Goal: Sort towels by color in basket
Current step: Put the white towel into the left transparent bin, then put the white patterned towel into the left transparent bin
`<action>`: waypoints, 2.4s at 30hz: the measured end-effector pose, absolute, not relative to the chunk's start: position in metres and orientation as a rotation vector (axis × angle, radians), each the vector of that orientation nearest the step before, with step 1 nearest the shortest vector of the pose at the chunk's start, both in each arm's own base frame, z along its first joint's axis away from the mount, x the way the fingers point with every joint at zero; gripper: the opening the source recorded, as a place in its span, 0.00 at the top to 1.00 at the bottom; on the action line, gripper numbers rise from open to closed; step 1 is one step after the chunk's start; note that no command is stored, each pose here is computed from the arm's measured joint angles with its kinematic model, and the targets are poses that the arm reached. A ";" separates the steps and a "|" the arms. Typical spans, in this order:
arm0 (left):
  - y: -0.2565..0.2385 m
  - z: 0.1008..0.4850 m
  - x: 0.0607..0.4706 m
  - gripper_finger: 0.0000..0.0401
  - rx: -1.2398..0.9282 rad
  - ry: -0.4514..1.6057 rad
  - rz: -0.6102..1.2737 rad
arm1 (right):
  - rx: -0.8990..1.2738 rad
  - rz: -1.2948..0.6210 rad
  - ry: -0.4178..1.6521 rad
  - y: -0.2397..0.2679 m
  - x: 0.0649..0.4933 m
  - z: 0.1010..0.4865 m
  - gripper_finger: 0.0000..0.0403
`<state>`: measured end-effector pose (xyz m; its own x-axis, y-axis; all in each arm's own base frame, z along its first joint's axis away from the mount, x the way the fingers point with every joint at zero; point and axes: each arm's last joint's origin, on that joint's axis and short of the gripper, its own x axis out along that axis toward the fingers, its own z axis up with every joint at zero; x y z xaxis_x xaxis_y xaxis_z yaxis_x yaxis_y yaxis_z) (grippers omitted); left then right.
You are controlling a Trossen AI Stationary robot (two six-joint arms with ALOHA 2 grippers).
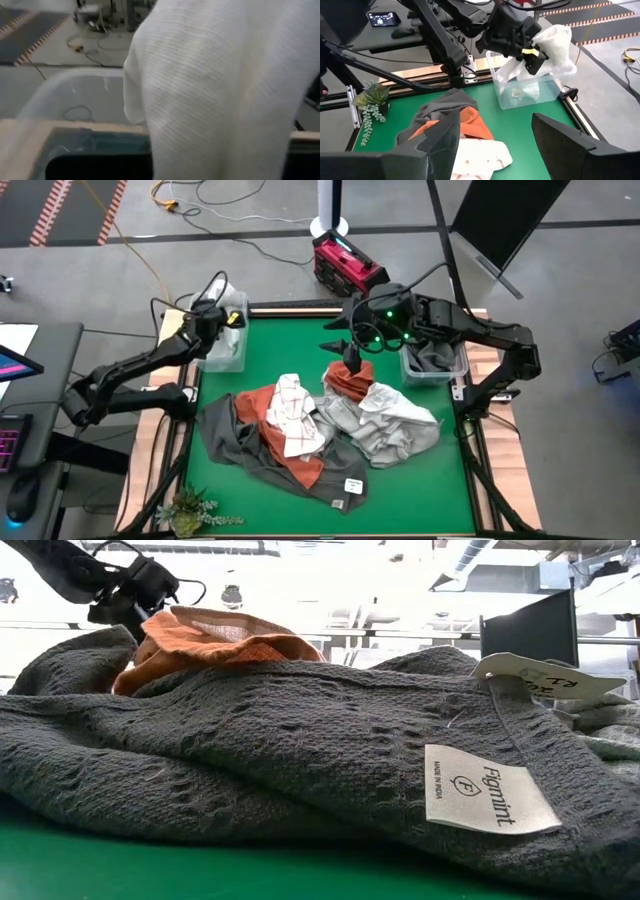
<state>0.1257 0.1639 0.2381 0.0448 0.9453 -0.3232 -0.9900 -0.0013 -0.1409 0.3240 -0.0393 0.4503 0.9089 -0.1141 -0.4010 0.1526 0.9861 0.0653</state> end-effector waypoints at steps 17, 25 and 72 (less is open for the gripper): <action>0.164 0.213 0.123 0.97 -0.402 0.490 1.414 | 0.098 -0.115 0.422 -0.031 0.324 0.449 0.32; 0.161 0.226 0.121 0.82 -0.438 0.550 1.406 | 0.101 -0.106 0.423 -0.028 0.325 0.449 0.32; 0.131 0.344 0.158 0.37 -0.422 0.416 0.405 | -0.006 -0.176 0.530 -0.063 0.315 0.441 0.32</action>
<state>0.1583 0.1313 0.3442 0.8385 0.2872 -0.4631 -0.4553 0.8362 -0.3058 0.3146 -0.0633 0.4407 0.8479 -0.1685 -0.5027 0.1652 0.9849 -0.0515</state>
